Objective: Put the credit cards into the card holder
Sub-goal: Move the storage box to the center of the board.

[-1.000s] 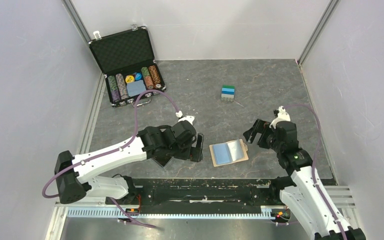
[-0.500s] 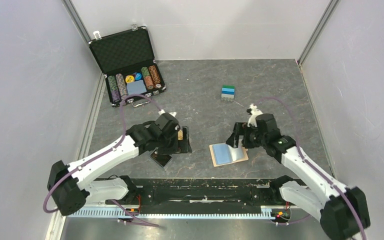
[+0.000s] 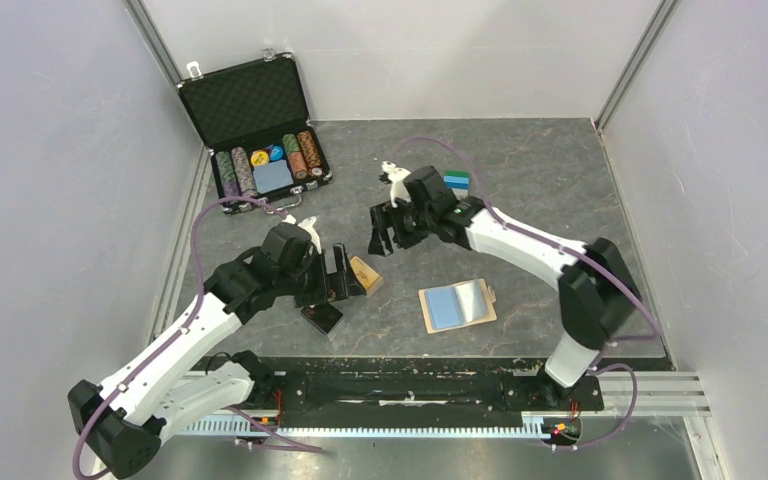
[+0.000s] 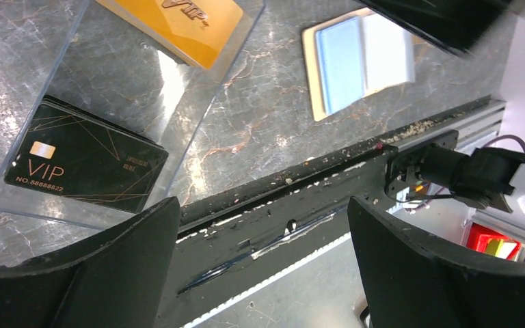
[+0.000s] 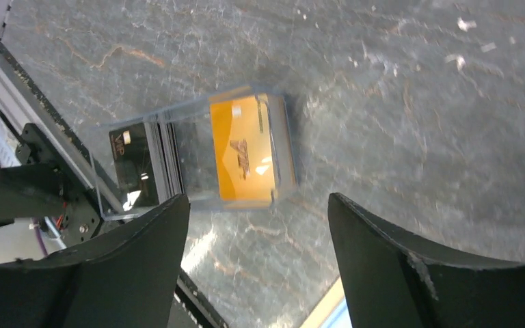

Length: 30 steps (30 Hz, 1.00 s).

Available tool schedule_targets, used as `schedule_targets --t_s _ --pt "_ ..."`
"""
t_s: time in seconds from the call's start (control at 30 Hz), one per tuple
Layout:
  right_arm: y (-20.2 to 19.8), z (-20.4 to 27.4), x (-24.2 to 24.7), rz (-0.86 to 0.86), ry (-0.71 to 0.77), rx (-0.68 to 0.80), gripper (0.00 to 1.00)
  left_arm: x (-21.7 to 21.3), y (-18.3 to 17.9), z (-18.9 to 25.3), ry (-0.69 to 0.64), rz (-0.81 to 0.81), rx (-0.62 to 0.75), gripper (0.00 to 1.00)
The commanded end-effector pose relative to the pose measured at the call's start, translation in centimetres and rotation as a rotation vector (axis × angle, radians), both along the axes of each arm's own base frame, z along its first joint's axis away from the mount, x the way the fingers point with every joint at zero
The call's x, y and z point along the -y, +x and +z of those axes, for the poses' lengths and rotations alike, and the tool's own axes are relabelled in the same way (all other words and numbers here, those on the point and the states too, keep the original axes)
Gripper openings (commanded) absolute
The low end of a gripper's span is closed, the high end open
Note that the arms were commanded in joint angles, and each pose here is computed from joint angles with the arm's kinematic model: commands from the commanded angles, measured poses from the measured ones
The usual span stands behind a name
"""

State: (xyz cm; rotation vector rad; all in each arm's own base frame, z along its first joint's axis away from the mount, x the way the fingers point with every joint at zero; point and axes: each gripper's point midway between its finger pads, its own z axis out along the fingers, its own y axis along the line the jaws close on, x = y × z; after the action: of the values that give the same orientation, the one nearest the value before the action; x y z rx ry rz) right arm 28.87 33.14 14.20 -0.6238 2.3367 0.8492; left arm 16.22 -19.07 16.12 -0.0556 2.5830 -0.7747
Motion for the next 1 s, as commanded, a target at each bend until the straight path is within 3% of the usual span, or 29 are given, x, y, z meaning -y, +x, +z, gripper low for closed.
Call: schedule_targets --t_s 0.0,0.13,0.3,0.63,0.8,0.97 --pt "0.7 -1.4 -2.7 0.104 -0.085 0.007 0.74 0.3 -0.4 2.2 -0.041 -0.07 0.07 0.97" --pt "0.6 -4.4 -4.1 0.145 -0.169 -0.023 0.64 0.1 -0.7 2.0 -0.037 -0.081 0.062 0.97" --pt "0.3 -6.9 -3.7 0.127 -0.215 -0.057 0.44 0.0 -1.2 1.5 -0.037 -0.093 0.048 0.96" --pt "-2.1 -7.3 -1.6 0.082 -0.218 -0.118 0.13 -1.0 -1.4 -0.3 0.011 -0.05 0.018 0.96" --pt "-3.9 -7.3 0.0 0.025 -0.213 -0.17 0.07 -2.1 -1.1 -1.8 0.084 -0.001 -0.013 0.93" --pt "-5.4 -6.0 0.9 -0.032 -0.133 -0.182 0.13 -3.4 -0.5 -3.4 0.197 0.043 -0.046 0.85"
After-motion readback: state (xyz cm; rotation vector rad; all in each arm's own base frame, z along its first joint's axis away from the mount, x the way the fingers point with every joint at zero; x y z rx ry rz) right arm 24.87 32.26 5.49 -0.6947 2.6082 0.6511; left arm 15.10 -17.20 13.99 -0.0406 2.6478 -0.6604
